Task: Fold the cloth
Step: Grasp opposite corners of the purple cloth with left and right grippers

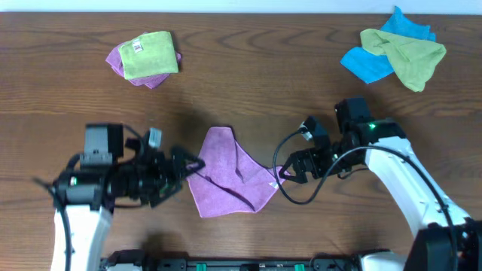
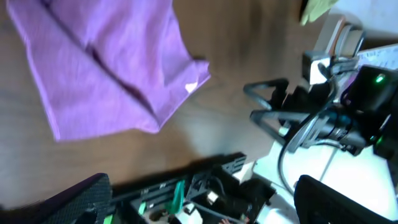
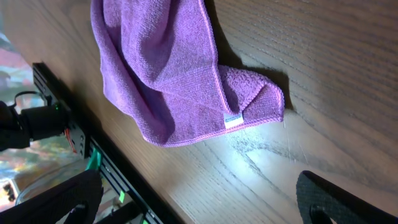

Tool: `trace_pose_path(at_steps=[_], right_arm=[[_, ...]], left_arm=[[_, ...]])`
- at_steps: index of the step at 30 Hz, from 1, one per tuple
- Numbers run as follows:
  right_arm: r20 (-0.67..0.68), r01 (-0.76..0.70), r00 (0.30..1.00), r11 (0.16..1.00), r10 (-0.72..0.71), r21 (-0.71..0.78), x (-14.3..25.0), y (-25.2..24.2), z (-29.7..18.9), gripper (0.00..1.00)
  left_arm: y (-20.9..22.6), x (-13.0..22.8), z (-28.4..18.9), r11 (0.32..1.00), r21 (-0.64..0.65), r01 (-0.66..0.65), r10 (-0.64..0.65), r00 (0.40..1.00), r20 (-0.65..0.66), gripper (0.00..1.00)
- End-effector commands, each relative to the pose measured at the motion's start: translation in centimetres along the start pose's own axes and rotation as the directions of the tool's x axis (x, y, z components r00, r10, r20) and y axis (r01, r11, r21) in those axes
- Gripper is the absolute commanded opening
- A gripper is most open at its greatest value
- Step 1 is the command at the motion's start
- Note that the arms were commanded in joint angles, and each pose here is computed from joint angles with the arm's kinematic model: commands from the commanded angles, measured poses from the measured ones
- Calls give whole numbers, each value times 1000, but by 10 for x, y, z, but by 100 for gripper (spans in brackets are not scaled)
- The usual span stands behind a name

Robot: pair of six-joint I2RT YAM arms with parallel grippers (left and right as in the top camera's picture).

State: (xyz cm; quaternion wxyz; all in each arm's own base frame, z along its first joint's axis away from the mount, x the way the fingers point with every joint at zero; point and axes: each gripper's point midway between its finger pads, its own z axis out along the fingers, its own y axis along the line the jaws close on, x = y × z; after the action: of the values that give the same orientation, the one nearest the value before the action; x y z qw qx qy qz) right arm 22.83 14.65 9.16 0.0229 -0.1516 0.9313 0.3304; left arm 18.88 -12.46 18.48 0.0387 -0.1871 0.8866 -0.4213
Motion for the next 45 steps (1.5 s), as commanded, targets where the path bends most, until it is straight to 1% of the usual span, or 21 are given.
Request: trace_pose_path(at_steps=[1,4,8,11,16,20,23,26,29,37,42,45], right_arm=[[3,-16,1000,999,16,-30,4,3,1,99],[-12,-28,1000,999,28,-18,10,-1,5,99],[-31,-42,999,999,41,-14,17,-4,8,99],[-29,-41,999,999,40,-15,17,-4,8,99],[-29,-41,999,999,41,-16,17,-4,8,99],[-29,-41,999,999,41,-17,17,-3,8,99],[-26,-39,999,999,38,-19,16,-3,8,99],[-25,-38,999,999,38,-19,16,-3,8,99],[-21,-35,999,999,35,-18,15,-3,8,99],[-6,-28,1000,999,28,-29,11,-2,8,99],[-1,-25,1000,999,25,-42,10,0,8,99],[-2,-31,1000,999,31,-42,10,0,8,99]], left_arm=[[15,12,3,998,-17,68,-68,998,11,95],[37,22,10,989,-53,140,-139,990,18,95],[69,36,28,963,-97,251,-254,967,-14,95],[85,35,38,947,-113,300,-302,953,1,95],[100,23,47,940,-117,320,-315,947,56,95],[114,19,52,927,-145,345,-334,938,96,95],[118,14,57,934,-132,333,-319,941,115,95],[125,10,64,927,-110,358,-343,930,132,95],[132,10,70,919,-100,382,-368,920,139,95],[137,-2,79,924,-99,368,-352,924,152,95],[137,-6,94,928,-117,355,-342,932,118,95],[134,-8,105,931,-117,346,-337,937,91,97]])
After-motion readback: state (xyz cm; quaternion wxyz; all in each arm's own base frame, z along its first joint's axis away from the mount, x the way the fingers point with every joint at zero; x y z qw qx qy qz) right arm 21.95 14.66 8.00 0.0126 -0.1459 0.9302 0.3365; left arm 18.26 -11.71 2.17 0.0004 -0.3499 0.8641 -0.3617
